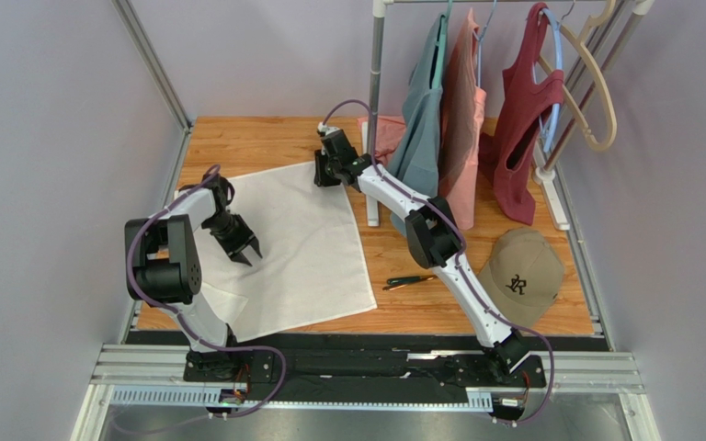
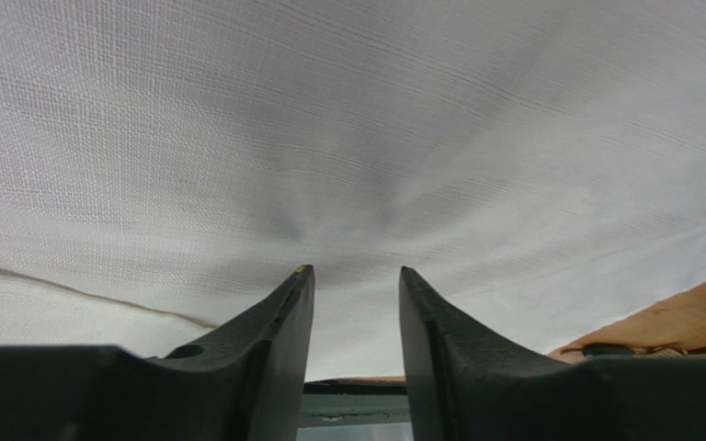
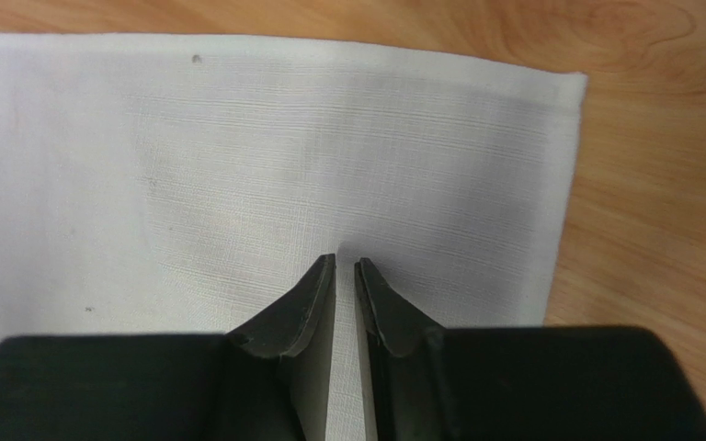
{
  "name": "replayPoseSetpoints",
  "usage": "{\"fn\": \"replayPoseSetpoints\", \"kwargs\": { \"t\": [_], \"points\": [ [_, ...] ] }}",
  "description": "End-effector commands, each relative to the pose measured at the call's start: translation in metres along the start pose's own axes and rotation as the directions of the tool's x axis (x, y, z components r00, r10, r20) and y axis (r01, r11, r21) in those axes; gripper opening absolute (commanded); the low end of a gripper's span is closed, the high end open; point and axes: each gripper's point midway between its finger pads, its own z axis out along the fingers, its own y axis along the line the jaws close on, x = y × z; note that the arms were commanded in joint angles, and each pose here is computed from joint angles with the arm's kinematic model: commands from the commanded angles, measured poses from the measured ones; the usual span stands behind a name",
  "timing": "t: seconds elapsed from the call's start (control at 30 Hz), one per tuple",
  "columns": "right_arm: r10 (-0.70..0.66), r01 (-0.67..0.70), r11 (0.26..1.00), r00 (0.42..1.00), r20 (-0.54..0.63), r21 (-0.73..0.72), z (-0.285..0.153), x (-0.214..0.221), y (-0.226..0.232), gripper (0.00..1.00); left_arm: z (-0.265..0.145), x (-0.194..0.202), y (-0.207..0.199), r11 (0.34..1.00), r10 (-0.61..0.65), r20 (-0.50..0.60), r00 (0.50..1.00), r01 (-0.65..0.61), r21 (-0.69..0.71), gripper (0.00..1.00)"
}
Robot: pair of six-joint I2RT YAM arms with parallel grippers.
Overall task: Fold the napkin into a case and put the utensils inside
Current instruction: Flatten out the crumpled napkin at the center of the board.
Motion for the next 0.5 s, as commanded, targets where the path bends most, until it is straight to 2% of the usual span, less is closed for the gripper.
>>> {"fn": "replayPoseSetpoints", "kwargs": {
  "t": [0.0, 0.1, 0.23, 0.27, 0.37, 0.43, 0.47],
  "points": [
    [0.168, -0.170, 0.985, 0.984, 0.053, 0.028, 0.005, -0.024, -0.027, 0.19, -0.047, -0.034, -0.040, 0.979, 0.062, 0.206, 0.977, -0.100, 0.179, 0.56],
    [0.142, -0.138, 0.989, 0.986, 0.087, -0.052, 0.000, -0.039, -0.007, 0.25, -0.054, -0.050, -0.070, 0.950, 0.077, 0.215, 0.974, -0.138, 0.281, 0.57],
    [0.059, -0.045, 0.995, 0.987, 0.153, -0.092, -0.030, -0.067, 0.026, 0.35, -0.036, -0.069, -0.094, 0.948, 0.102, 0.175, 0.979, -0.149, 0.282, 0.53],
    [0.048, -0.029, 0.994, 0.982, 0.181, -0.105, -0.048, -0.083, 0.035, 0.43, -0.031, -0.073, -0.098, 0.949, 0.094, 0.165, 0.982, -0.139, 0.283, 0.52],
    [0.047, -0.017, 0.989, 0.979, 0.200, -0.149, -0.094, -0.105, 0.059, 0.49, -0.013, -0.090, -0.114, 0.946, 0.086, 0.129, 0.988, -0.121, 0.300, 0.52],
    [0.060, -0.028, 0.986, 0.980, 0.189, -0.164, -0.114, -0.104, 0.069, 0.50, 0.002, -0.101, -0.122, 0.949, 0.083, 0.102, 0.991, -0.110, 0.297, 0.50],
    [0.057, -0.032, 0.988, 0.986, 0.159, -0.153, -0.118, -0.090, 0.067, 0.52, 0.007, -0.103, -0.124, 0.950, 0.082, 0.091, 0.993, -0.105, 0.293, 0.50]
  ]
}}
